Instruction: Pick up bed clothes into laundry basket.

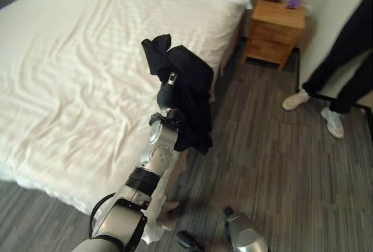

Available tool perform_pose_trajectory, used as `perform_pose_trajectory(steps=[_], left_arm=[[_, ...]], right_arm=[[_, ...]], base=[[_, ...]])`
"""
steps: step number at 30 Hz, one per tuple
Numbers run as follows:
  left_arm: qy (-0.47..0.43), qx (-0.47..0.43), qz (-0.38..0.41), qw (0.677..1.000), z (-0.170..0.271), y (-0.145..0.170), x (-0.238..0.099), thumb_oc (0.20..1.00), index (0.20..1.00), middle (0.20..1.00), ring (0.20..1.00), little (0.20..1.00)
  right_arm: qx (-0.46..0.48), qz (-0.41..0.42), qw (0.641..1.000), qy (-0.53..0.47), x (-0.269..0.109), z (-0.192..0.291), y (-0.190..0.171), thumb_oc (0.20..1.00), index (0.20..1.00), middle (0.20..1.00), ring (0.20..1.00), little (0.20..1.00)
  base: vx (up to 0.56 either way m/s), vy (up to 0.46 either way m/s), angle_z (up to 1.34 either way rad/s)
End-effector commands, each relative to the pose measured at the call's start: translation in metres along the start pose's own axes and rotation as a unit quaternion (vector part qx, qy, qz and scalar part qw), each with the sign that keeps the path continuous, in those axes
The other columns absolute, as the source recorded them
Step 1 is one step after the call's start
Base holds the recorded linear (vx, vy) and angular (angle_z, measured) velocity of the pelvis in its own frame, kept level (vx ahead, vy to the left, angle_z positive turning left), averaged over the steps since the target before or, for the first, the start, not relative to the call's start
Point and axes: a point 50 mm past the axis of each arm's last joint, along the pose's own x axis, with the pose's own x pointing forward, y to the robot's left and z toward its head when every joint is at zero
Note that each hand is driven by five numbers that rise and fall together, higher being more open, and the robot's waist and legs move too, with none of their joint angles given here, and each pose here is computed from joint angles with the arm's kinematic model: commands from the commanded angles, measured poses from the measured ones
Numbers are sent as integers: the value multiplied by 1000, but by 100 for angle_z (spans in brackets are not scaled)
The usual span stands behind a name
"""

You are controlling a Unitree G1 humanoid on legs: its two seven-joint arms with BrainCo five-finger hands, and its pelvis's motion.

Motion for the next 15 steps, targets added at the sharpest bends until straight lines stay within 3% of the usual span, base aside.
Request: perform_pose_trajectory(steps=[1, 5, 8, 11, 15], left_arm=[[-107, 8, -72, 992, 51, -35, 24, 200, 200, 200, 200, 200], [-120, 3, -75, 990, 55, -39, 26, 200, 200, 200, 200, 200], [-119, 7, -73, 990, 56, -37, 29, 200, 200, 200, 200, 200], [-147, 19, -73, 986, 69, -30, 25, 200, 200, 200, 200, 200], [-159, 21, -39, 986, 74, -14, 21, 200, 200, 200, 200, 200]], right_arm=[[-28, -3, 999, -41, 0, 21, -2, 1000, 1000, 1000, 1000, 1000], [-39, 23, 998, -41, -1, 15, 11, 1000, 1000, 1000, 1000, 1000], [-43, 27, 998, -44, -2, 13, 7, 1000, 1000, 1000, 1000, 1000], [-84, 27, 994, -71, -1, 36, 5, 1000, 1000, 1000, 1000, 1000], [-105, 25, 992, -71, 0, 40, 0, 1000, 1000, 1000, 1000, 1000]], base=[[-147, -176, -134], [-71, -251, -130], [-13, -293, -47], [26, -69, -122], [45, -14, -266]])
